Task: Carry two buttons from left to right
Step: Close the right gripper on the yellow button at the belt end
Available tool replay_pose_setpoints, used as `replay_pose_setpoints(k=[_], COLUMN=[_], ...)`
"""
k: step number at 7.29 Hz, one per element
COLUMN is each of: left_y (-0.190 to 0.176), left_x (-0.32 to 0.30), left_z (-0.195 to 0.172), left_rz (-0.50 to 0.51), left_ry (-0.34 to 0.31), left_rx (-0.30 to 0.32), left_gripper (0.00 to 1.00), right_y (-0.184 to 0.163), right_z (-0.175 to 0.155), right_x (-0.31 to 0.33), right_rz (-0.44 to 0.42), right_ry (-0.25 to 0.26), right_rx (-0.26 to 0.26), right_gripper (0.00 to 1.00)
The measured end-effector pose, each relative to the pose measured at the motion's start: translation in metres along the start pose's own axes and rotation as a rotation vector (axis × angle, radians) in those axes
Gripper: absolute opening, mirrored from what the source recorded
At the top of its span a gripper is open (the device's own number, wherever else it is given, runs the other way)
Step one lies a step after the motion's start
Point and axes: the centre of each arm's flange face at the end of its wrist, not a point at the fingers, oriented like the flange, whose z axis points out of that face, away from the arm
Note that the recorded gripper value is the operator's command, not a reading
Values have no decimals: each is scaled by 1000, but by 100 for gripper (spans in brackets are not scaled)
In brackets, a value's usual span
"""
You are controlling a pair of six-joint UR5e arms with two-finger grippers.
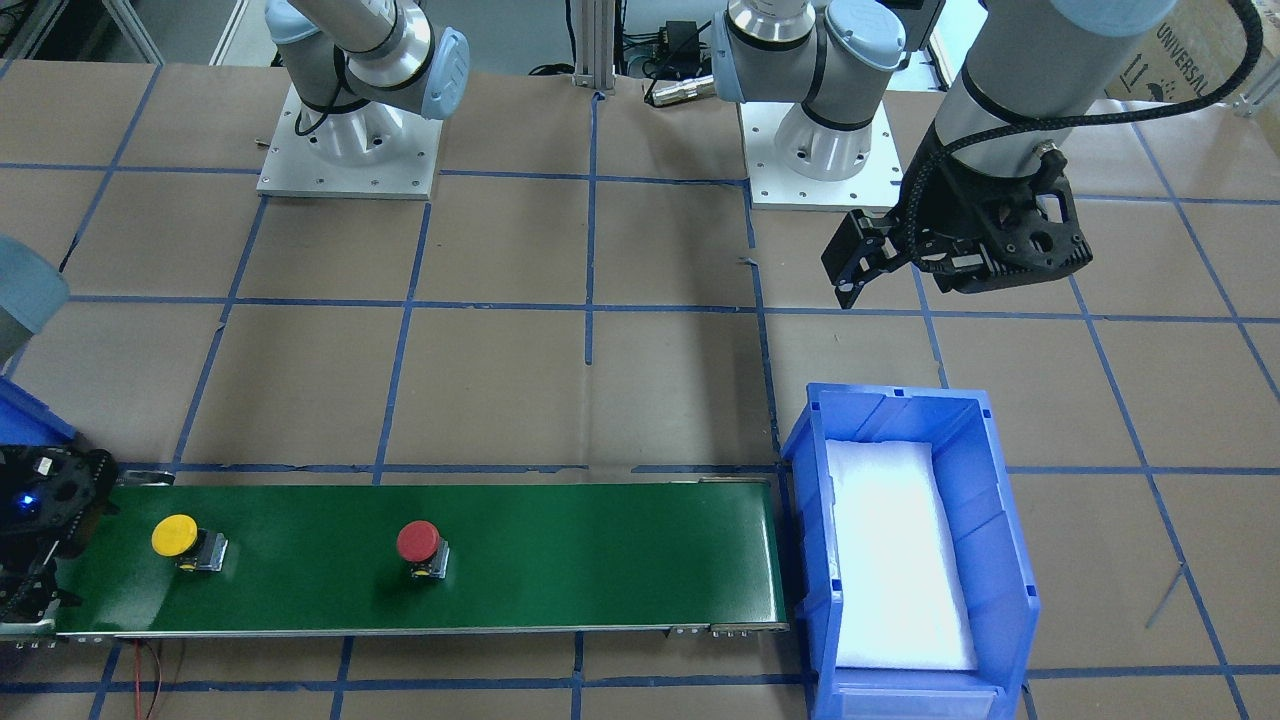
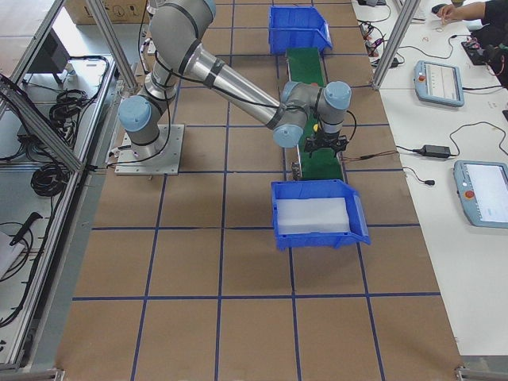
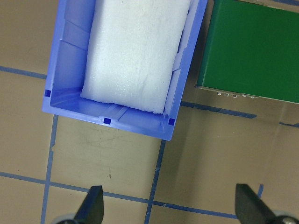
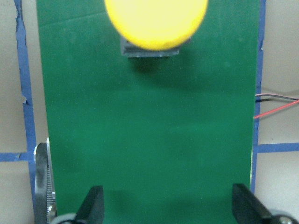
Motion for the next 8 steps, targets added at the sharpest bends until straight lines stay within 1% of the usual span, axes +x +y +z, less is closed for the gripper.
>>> replay_pose_setpoints(k=[1,4,8], left_y=[0,0,0], left_x=[0,0,0], left_z=[0,0,0], left_rz=[0,0,0], left_ry=[0,0,0], left_rx=[0,0,0], left_gripper=[100,100,100], right_y=[-6,-37,-47], right_z=[-1,-4,-5], right_x=[-1,-5,-5], right_rz=[3,-35,-48], right_ry=[2,3,3], right_rx=[8,15,17], right_gripper=[97,97,97])
